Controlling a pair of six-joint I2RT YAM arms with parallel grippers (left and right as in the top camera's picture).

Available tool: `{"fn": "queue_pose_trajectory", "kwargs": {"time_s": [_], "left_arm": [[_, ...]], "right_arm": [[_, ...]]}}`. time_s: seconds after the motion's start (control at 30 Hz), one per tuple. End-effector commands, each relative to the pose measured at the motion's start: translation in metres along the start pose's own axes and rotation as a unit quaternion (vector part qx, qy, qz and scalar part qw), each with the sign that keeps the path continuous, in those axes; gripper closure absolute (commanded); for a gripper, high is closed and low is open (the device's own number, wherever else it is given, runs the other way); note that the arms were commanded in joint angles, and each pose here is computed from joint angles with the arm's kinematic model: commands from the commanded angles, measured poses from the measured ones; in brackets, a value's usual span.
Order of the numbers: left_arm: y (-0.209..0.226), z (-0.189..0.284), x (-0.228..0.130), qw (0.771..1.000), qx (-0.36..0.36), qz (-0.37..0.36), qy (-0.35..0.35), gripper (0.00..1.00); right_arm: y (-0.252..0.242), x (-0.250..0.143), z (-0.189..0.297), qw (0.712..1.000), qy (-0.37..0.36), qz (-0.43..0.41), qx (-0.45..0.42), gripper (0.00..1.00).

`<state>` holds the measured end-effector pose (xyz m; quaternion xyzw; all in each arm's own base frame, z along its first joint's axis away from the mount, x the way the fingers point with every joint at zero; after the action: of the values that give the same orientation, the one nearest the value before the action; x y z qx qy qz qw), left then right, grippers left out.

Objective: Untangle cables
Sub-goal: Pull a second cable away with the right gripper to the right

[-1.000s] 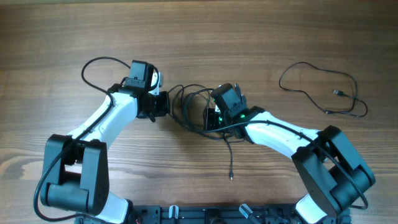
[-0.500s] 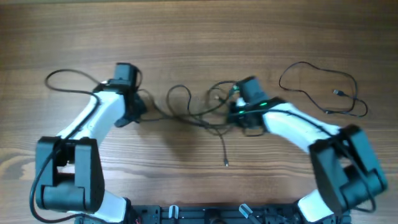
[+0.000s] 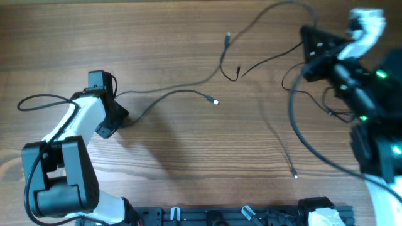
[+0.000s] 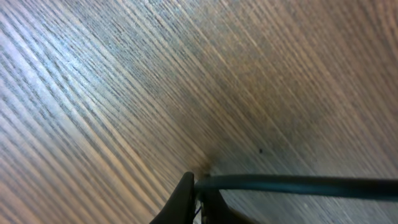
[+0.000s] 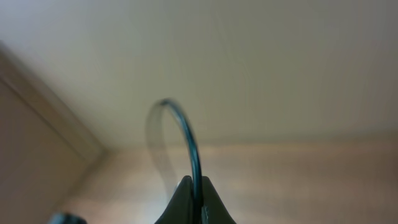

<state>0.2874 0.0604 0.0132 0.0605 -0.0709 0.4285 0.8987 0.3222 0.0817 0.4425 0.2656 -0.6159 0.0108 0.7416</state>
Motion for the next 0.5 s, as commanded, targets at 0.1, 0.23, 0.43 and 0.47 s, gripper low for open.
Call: {"fn": "queue_pose_trajectory", "kwargs": {"time_s": [0.1,0.23,0.43,0.47], "left_arm": [[0.011,-0.017,-0.022,1.000,0.005,0.005,0.024,0.96],[0.011,-0.017,-0.021,1.000,0.004,0.005,0.022,0.96],[0.010,-0.017,-0.021,1.000,0.003,0.005,0.021,0.96],[0.010,-0.017,-0.021,1.000,0.003,0.005,0.021,0.96]], "right_arm": [[-0.007,0.044,0.009,0.995,-0.080,0.023,-0.054,0.95],[-0.056,0.049,0.004,0.977,-0.105,0.013,-0.183,0.95],[-0.097,0.072,0.025,0.930,-0.180,0.004,-0.321,0.94],[-0.100,0.077,0.025,0.927,-0.193,-0.002,-0.323,0.93]]}}
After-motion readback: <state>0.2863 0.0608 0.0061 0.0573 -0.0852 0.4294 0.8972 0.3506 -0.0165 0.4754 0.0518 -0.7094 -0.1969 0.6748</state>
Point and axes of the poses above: each gripper's point midway between its finger pads, its own z axis back along the fingers, its own y axis along the line the jaws close on, x = y × z, the point moved 1 cm from there along z, back along the fingers
